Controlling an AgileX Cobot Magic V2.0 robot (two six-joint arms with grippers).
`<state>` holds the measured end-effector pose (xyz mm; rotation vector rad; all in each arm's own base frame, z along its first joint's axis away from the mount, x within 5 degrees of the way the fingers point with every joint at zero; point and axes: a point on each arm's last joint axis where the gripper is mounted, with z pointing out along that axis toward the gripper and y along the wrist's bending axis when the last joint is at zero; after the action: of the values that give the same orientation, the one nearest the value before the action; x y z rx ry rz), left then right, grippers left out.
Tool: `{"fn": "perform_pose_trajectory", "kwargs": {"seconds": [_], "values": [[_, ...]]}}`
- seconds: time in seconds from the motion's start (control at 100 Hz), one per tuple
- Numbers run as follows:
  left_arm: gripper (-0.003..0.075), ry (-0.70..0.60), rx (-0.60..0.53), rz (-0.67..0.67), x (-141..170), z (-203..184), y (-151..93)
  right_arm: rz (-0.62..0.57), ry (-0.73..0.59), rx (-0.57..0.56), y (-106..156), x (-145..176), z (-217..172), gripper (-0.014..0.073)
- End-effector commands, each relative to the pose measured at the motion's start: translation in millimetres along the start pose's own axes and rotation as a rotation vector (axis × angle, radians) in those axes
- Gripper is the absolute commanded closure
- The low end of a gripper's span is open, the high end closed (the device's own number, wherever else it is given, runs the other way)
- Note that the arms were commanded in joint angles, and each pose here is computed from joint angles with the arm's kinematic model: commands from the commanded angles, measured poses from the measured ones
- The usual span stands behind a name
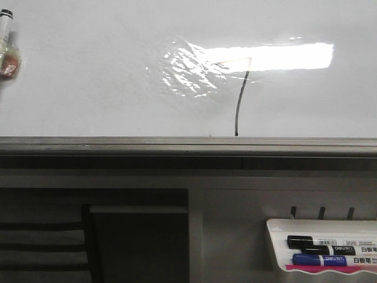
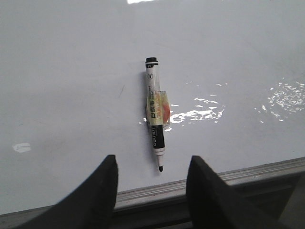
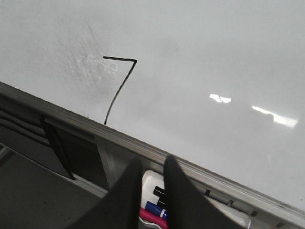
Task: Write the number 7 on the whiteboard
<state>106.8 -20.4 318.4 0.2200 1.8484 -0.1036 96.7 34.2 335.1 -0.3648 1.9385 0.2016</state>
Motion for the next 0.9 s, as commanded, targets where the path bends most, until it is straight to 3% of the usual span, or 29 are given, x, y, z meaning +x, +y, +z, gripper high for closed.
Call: {"fn": "perform_pose_trajectory", "kwargs": {"seconds": [0.0,0.04,0.19,0.51,0.89], "values": [[0.0408,-0.122,-0.011,-0.008,-11.1,-2.5,1.0,-0.008,-0.127,0.02,-1.8,-7.3,-3.8,0.0633],[0.0408,-0.118,-0.01,-0.008,-9.2,-1.7,0.9,-0.008,-0.127,0.02,-1.7,-6.5,-3.6,0.0667],[0.0433,-0.116,-0.011,-0.008,-8.4,-0.8,0.9,-0.013,-0.117,0.023,-2.0,-5.5,-2.3,0.0666],[0.0743,-0.116,-0.007,-0.018,-8.5,-0.8,0.7,-0.015,-0.1,0.024,-2.0,-4.0,-2.1,0.0666],[0.0741,-0.116,-0.007,-0.018,-8.5,-0.8,0.7,-0.015,-0.1,0.024,-2.0,-4.0,-2.1,0.0666]]}}
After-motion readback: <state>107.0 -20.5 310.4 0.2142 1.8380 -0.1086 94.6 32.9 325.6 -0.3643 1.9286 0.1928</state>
